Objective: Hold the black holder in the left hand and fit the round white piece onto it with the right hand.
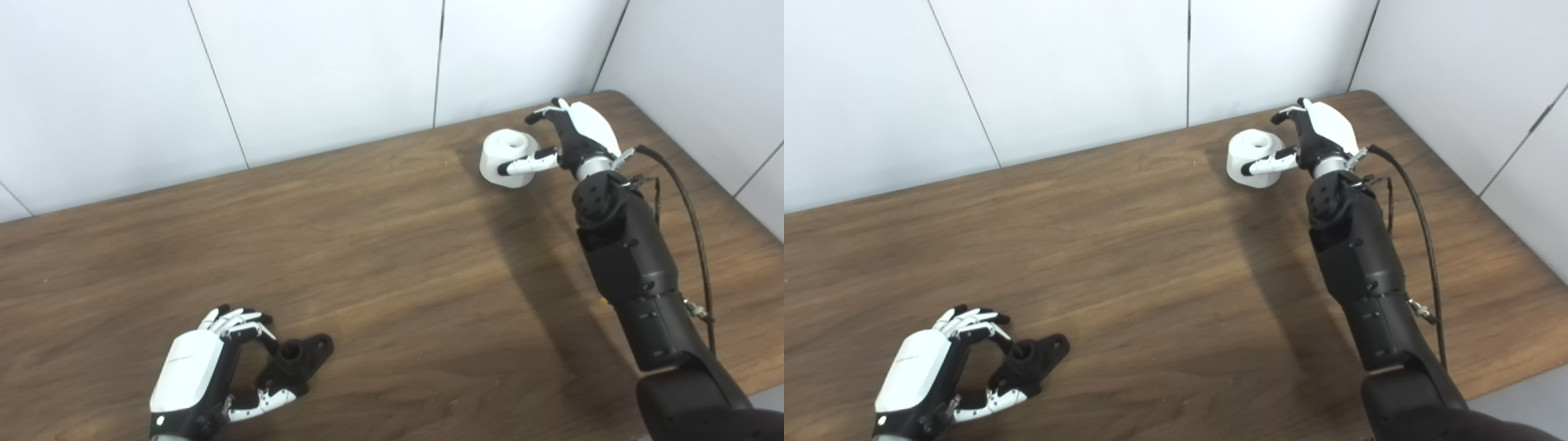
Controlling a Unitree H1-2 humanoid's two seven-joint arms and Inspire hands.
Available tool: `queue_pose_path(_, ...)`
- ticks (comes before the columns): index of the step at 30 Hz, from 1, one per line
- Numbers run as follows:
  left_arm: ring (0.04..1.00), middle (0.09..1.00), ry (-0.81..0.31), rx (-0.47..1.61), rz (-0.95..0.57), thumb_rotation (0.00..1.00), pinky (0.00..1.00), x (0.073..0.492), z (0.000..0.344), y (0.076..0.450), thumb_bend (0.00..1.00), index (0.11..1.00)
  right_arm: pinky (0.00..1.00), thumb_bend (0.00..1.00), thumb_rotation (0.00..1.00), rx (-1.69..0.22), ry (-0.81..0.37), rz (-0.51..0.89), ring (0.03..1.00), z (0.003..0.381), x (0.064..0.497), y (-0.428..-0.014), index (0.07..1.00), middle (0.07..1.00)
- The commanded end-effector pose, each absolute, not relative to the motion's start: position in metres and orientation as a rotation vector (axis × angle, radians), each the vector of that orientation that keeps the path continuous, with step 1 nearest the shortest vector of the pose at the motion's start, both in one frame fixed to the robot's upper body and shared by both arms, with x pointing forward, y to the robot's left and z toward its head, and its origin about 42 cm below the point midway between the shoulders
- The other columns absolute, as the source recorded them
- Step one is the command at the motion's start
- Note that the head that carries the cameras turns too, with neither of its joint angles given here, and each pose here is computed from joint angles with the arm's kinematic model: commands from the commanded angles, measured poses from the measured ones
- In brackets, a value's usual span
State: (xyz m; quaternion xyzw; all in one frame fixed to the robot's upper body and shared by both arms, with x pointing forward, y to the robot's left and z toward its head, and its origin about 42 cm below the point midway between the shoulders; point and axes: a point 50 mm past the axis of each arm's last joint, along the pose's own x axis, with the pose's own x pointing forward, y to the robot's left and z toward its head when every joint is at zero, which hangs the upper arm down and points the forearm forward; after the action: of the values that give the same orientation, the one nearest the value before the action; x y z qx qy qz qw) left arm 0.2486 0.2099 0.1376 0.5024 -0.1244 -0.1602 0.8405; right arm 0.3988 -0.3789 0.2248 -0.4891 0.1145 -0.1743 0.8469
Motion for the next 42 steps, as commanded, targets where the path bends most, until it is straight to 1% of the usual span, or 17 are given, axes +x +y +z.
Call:
queue_pose_path(1,0.835,0.763,-0.284,1.093,-0.317,0.05,0.93,0.2537,0.1441,0.2162,0.52,0.485,1.0,0.93,0.32,-1.051,0.164,-0.437,1.0,0.2532,0.4052,-0.3854,0.737,0.981)
queue_pose_path(12,0.833,0.761,-0.285,1.098,-0.315,0.05,0.93,0.2547,0.1448,0.2173,0.52,0.485,1.0,0.92,0.33,-1.062,0.181,-0.423,1.0,0.2479,0.4053,-0.3883,0.718,0.983)
queue_pose_path(17,0.833,0.76,-0.289,1.105,-0.318,0.05,0.92,0.2551,0.1448,0.2172,0.52,0.485,1.0,0.9,0.31,-1.066,0.182,-0.418,1.0,0.2477,0.4043,-0.3871,0.699,0.971)
queue_pose_path(21,0.833,0.76,-0.285,1.111,-0.319,0.05,0.93,0.256,0.1461,0.2173,0.52,0.485,1.0,0.91,0.31,-1.073,0.183,-0.413,1.0,0.2462,0.4041,-0.3874,0.687,0.964)
queue_pose_path(42,0.835,0.762,-0.288,1.116,-0.32,0.05,0.93,0.2584,0.1455,0.2162,0.52,0.485,1.0,0.89,0.31,-1.083,0.186,-0.407,1.0,0.2444,0.4042,-0.3908,0.673,0.96)
